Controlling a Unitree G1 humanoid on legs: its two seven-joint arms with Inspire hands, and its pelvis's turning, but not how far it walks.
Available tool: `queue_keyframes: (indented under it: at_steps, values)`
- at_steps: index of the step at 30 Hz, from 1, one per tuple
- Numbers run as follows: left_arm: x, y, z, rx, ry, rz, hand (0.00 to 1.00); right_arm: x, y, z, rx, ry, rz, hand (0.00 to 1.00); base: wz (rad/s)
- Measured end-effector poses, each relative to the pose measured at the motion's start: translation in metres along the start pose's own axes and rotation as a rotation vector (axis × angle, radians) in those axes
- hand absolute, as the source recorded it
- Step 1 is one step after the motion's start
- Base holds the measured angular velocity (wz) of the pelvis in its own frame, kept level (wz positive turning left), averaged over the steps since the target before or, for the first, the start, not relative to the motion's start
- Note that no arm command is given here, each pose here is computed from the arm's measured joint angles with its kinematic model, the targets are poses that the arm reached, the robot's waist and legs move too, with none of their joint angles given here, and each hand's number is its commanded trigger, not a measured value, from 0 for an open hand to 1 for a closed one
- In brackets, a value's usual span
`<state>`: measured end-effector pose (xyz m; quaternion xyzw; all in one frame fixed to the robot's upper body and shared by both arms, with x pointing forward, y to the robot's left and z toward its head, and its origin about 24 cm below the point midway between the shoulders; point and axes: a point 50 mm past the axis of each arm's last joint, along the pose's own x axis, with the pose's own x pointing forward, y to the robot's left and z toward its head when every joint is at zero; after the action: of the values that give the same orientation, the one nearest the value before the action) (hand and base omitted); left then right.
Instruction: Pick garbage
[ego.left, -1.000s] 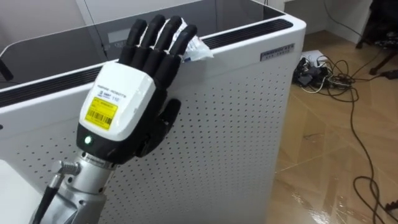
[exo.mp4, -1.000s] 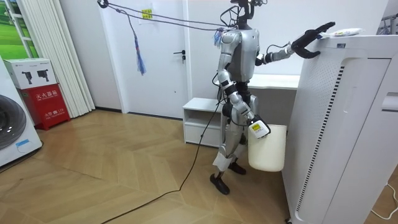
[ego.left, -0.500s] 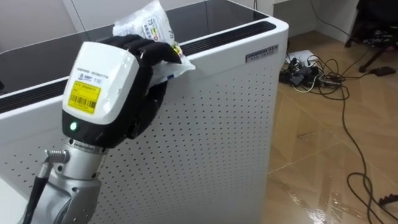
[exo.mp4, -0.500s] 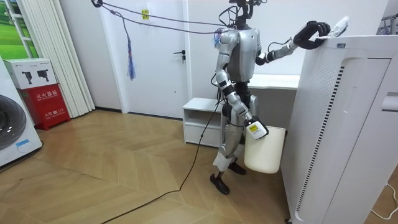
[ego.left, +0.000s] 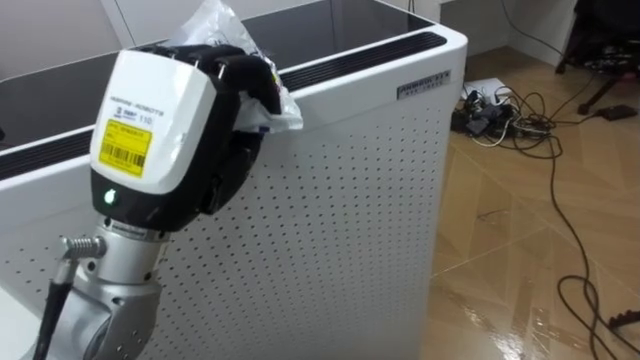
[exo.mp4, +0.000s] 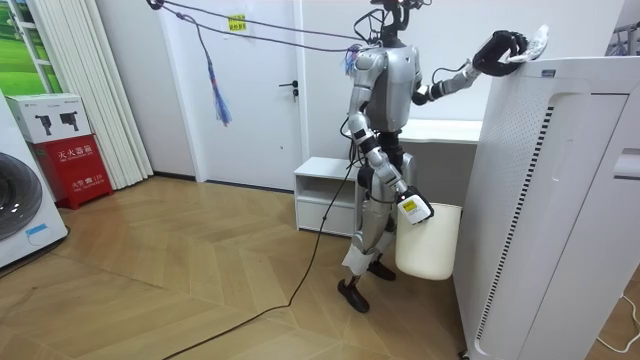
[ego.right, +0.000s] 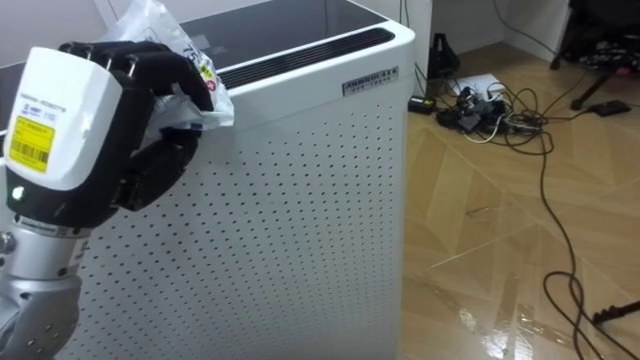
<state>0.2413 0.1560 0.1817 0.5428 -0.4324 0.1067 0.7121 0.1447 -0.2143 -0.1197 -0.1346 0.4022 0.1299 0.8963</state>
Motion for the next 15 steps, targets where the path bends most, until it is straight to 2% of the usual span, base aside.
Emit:
queue_keyframes:
  at_steps: [2,4,7,9,12,13,15]
  values:
    - [0.001,0.003,0.000,-0.066,0.010,0.017,1.00,0.000,0.000,0.000,-0.002,0.000,0.002,1.00,0.00]
    - [0.004,0.010,0.006,-0.221,0.019,0.043,1.00,0.001,0.004,0.001,-0.006,-0.002,0.013,1.00,0.06]
    - [0.006,0.014,0.012,-0.370,0.010,0.044,1.00,0.002,0.007,0.002,0.000,-0.006,0.028,1.00,0.02]
    - [0.007,0.014,0.017,-0.545,0.019,0.019,1.00,0.003,0.009,0.003,-0.005,-0.009,0.042,1.00,0.00]
    - [0.008,0.011,0.021,-0.754,0.039,-0.017,1.00,0.004,0.012,0.004,-0.007,-0.013,0.048,1.00,0.00]
    - [0.008,0.010,0.022,-0.784,0.040,-0.022,1.00,0.004,0.013,0.005,-0.007,-0.014,0.050,1.00,-0.04]
    - [0.009,0.009,0.024,-0.952,0.045,-0.041,1.00,0.004,0.014,0.005,-0.009,-0.015,0.054,1.00,-0.04]
